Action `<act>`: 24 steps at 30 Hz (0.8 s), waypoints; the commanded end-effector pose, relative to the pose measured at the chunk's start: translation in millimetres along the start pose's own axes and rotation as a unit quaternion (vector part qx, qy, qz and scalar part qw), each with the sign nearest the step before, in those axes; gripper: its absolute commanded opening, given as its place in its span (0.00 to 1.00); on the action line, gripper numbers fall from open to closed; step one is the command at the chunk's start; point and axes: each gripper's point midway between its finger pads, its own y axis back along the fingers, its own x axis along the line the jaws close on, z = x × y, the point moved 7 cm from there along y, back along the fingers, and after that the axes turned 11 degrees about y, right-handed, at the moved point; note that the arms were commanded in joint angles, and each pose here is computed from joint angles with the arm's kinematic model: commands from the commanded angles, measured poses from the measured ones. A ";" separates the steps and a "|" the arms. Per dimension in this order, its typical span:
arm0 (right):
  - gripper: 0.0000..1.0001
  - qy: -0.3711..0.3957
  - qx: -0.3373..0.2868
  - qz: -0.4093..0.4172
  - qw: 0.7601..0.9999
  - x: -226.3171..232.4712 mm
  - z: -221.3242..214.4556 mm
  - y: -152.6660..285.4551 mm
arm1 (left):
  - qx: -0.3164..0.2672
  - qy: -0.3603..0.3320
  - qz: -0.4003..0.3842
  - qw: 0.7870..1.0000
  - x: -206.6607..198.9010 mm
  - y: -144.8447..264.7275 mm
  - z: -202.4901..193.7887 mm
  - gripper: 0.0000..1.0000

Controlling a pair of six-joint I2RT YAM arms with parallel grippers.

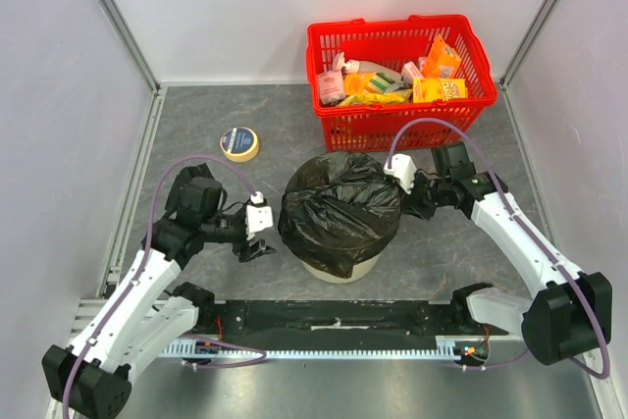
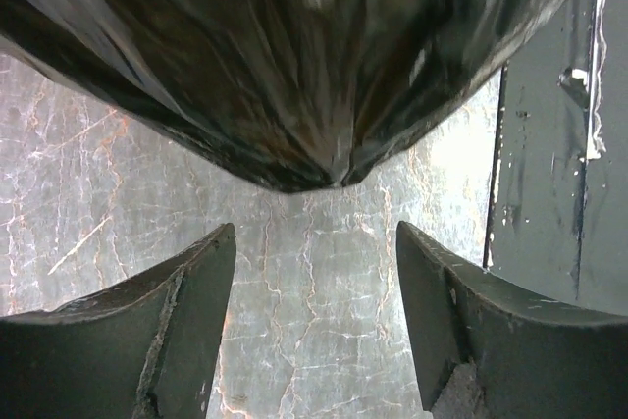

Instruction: Put the trash bags into the trash bin

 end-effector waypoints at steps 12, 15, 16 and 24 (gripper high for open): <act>0.70 0.024 -0.001 0.004 1.000 22.2 22.6 60.0 | -0.041 0.027 -0.069 0.996 -27.2 18.7 31.3 0.93; 0.79 0.037 -0.007 0.014 0.999 27.1 25.8 67.6 | -0.047 0.026 -0.064 0.997 -26.2 17.7 32.2 0.94; 0.81 0.042 -0.010 0.022 0.999 29.6 27.2 68.9 | -0.049 0.026 -0.063 0.996 -24.8 16.3 33.1 0.95; 0.83 0.028 -0.062 0.064 0.996 37.1 42.8 67.2 | -0.087 0.044 -0.025 0.995 3.0 -3.0 50.8 0.96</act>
